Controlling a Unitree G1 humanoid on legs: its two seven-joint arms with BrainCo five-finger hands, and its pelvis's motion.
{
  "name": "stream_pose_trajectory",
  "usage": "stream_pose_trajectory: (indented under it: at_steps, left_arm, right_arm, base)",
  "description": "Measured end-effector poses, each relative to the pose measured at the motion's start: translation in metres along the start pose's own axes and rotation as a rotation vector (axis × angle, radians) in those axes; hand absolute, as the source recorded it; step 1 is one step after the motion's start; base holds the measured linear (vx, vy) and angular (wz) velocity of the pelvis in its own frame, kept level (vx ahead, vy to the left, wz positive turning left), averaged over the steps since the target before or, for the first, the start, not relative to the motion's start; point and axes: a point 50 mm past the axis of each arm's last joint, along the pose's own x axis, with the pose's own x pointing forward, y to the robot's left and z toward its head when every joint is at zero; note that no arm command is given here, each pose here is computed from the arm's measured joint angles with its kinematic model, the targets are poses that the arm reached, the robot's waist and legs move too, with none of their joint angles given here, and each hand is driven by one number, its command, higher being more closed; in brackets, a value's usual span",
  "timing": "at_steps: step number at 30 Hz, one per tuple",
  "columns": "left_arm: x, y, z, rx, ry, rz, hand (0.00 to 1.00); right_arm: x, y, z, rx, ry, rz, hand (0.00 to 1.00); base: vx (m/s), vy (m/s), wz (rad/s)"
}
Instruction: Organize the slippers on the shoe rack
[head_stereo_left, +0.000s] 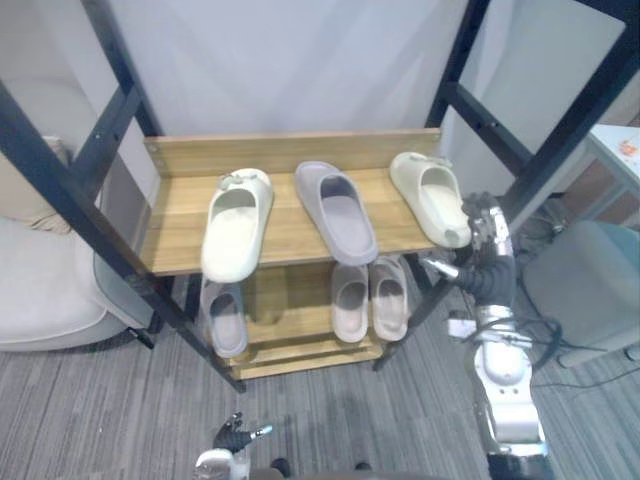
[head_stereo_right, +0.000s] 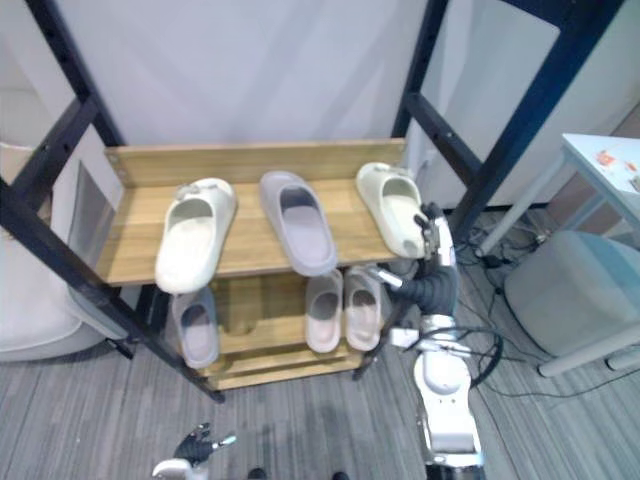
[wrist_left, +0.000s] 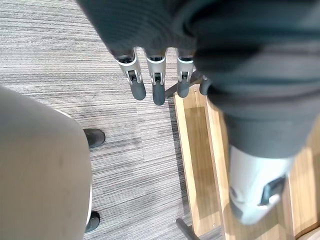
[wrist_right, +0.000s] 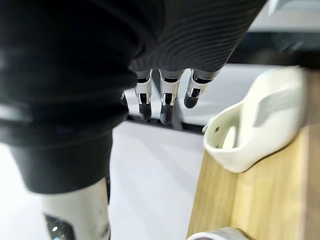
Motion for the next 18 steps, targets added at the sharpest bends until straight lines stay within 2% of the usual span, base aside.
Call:
stream_pose_trajectory:
  at_steps: [18]
  left_arm:
    - [0.001, -0.001, 0.014, -0.001, -0.061, -0.006, 0.00]
  right_arm:
    - [0.091, -0.004, -0.024, -0.109, 0.097, 0.012, 0.00]
  base:
    - [0.01, -0.011, 0.13]
